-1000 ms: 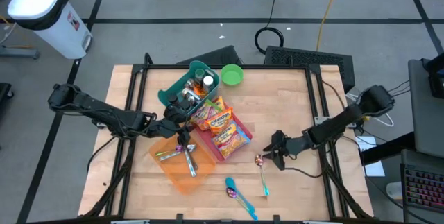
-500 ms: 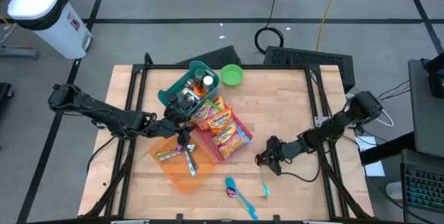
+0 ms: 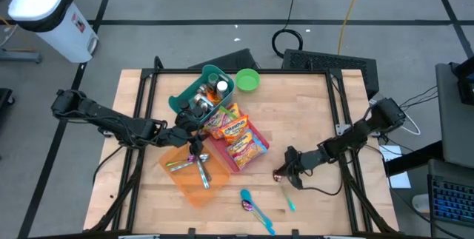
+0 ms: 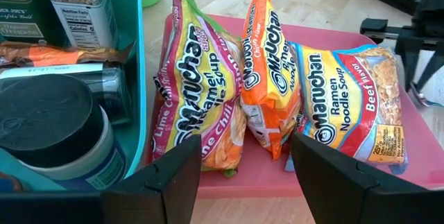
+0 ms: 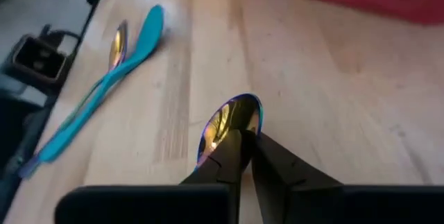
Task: Pick & Place Food Item
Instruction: Put the right blue green spoon into the orange bin
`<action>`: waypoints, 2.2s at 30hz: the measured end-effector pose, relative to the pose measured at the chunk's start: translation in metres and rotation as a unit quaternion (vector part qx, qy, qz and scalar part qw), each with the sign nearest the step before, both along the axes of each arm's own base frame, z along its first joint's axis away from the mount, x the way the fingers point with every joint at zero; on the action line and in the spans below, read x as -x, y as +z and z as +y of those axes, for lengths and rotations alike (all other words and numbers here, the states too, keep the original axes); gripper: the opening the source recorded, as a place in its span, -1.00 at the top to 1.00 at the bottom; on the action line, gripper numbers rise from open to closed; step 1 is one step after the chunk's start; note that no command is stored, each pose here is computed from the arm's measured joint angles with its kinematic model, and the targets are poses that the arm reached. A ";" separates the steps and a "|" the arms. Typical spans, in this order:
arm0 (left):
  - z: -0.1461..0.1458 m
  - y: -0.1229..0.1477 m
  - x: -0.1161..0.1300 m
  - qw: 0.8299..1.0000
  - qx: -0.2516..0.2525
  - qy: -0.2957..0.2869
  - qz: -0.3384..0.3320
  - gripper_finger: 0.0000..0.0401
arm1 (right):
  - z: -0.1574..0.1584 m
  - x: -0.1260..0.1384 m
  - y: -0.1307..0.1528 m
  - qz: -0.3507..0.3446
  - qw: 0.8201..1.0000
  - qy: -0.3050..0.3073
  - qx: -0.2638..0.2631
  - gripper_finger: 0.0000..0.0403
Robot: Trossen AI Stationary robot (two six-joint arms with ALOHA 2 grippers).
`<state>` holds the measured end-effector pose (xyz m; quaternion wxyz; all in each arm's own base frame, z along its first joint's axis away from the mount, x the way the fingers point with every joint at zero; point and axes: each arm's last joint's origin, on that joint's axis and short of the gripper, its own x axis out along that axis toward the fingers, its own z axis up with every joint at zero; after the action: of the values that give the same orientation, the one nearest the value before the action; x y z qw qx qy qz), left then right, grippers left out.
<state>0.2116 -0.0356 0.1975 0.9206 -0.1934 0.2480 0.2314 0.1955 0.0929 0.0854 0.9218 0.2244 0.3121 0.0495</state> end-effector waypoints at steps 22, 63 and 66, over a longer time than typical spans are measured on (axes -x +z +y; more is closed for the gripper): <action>-0.005 0.056 -0.023 0.955 -0.145 -0.083 -0.247 -0.15 | -0.033 -0.019 0.126 -0.375 0.893 -0.022 0.249 1.00; -0.006 0.055 -0.147 0.949 -0.213 -0.204 -0.111 -0.21 | -0.040 -0.072 0.151 -0.241 0.868 -0.075 0.428 1.00; -0.005 0.053 -0.146 0.955 -0.196 -0.198 -0.105 0.00 | -0.040 -0.072 0.151 -0.242 0.868 -0.075 0.428 1.00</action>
<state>0.3579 -0.0401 0.2508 0.9886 0.0210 0.1331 0.0668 0.2679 0.0533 0.2368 0.9750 -0.1884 0.0525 -0.1055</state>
